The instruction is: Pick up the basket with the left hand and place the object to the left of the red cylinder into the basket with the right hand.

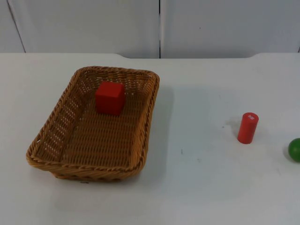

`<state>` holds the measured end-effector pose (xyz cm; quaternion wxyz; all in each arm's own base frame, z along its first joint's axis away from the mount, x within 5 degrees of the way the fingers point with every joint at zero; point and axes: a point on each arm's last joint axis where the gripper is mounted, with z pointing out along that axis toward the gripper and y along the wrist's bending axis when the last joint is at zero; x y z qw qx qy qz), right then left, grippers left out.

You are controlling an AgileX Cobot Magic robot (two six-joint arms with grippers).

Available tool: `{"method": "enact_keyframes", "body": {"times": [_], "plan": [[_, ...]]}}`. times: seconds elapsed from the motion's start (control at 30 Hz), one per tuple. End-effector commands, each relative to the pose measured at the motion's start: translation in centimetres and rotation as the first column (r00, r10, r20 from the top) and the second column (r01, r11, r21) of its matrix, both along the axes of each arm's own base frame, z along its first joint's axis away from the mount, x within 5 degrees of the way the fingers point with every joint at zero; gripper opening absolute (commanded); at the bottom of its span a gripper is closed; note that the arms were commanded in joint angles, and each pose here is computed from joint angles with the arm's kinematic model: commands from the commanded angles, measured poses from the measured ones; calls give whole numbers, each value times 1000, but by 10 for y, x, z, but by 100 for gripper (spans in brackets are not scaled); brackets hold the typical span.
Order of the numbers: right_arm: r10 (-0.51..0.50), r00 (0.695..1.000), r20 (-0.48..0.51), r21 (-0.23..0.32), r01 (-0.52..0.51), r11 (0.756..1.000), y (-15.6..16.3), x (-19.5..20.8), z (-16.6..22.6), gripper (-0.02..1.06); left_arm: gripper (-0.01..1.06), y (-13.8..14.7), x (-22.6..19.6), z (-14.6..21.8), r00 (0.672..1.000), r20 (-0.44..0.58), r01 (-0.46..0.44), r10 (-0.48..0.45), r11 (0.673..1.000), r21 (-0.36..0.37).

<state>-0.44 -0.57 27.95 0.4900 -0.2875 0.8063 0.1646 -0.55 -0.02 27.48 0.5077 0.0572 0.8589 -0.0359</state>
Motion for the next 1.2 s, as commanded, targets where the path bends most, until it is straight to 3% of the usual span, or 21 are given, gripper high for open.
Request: {"method": "enact_keyframes", "body": {"times": [0.0,0.27,0.73,1.17], "plan": [[5,1000,9,-3,-5,1000,0,0,0,105,105,0,1,-1,1000,7,-4,4,1000,-4],[4,1000,10,0,-4,1000,0,0,0,105,105,0,1,-1,1000,7,-4,4,1000,-4],[4,1000,10,0,-4,1000,0,0,0,105,105,-1,1,-1,982,7,-191,191,982,-4],[4,1000,10,0,-4,1000,0,0,0,105,105,-1,1,-1,982,7,-191,191,982,-4]]}}
